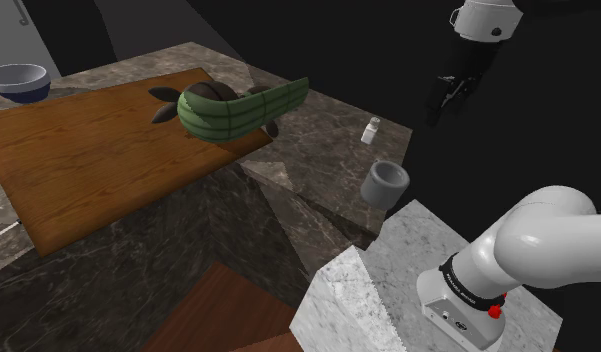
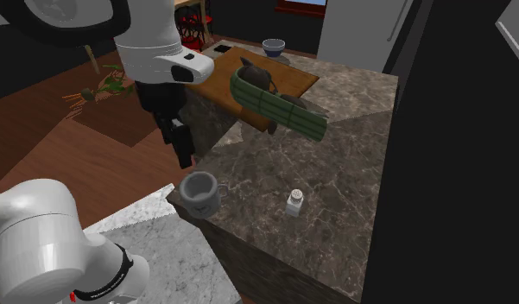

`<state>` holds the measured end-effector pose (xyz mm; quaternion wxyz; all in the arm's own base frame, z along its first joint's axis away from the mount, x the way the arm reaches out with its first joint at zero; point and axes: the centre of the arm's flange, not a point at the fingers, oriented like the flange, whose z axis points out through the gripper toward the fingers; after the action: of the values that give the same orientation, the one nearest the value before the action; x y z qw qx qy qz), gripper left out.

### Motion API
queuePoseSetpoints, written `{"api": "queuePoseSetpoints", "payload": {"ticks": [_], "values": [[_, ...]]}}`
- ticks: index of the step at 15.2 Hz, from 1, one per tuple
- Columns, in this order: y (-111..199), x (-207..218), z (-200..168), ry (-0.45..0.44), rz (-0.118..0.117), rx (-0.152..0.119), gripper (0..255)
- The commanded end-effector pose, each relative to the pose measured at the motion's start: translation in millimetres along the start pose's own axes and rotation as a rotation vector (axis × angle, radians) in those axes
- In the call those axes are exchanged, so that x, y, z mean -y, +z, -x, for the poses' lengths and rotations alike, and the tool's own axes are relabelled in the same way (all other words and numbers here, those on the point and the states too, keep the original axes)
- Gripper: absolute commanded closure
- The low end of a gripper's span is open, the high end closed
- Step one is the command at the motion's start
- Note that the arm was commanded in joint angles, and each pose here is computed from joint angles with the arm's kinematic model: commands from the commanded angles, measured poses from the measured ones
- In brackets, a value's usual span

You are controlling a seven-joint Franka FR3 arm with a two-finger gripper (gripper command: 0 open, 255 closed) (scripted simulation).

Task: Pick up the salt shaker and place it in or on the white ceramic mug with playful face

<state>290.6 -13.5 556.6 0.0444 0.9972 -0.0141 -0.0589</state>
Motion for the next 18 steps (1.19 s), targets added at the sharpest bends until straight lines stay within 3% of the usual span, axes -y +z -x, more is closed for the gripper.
{"api": "queuePoseSetpoints", "payload": {"ticks": [1,18], "values": [[0.0,0.0,0.0,0.0,0.0,0.0,0],[95.1,-90.7,-189.3,-0.085,0.012,0.055,0]]}}
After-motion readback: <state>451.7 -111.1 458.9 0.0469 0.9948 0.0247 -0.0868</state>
